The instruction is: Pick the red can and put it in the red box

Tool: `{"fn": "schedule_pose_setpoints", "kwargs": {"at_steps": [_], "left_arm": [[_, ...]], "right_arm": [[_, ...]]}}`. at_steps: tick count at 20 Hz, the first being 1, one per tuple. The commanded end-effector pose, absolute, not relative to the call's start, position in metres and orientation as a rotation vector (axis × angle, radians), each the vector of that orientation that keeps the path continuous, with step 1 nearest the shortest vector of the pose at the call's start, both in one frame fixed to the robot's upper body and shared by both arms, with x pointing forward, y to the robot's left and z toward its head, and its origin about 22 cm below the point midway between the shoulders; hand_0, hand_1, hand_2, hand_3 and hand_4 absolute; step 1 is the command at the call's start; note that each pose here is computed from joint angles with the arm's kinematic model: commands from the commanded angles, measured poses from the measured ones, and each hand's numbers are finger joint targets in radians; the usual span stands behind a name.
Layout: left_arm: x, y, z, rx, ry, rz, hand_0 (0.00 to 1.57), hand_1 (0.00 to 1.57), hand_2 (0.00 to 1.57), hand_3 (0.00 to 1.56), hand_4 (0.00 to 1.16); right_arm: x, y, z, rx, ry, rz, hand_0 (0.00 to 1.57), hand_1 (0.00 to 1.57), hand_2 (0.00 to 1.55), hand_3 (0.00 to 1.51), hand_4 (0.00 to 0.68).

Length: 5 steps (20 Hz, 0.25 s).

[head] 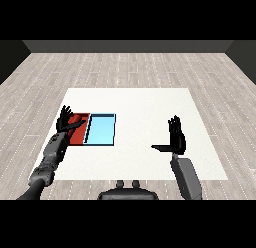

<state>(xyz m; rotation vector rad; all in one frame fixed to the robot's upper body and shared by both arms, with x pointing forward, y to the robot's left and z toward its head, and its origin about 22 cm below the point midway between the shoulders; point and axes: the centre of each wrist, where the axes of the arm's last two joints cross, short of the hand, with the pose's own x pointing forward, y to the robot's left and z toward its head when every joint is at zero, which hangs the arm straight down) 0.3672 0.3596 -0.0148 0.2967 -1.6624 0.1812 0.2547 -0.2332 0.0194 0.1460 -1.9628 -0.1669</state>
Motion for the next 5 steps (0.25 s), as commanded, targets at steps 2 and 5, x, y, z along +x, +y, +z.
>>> {"fn": "schedule_pose_setpoints", "kwargs": {"at_steps": [2,5], "left_arm": [[0.370,0.299,-0.027,-0.075,-1.976,0.344,0.00,0.00,0.00,0.00,0.00],[0.357,0.267,-0.035,-0.184,-2.004,0.309,0.00,0.00,0.00,0.00,0.00]], "right_arm": [[0.253,-0.233,0.020,0.122,-1.966,-0.135,0.00,0.00,0.00,0.00,0.000],[0.250,-0.237,0.011,0.135,-1.970,-0.091,0.00,0.00,0.00,0.00,0.000]]}}
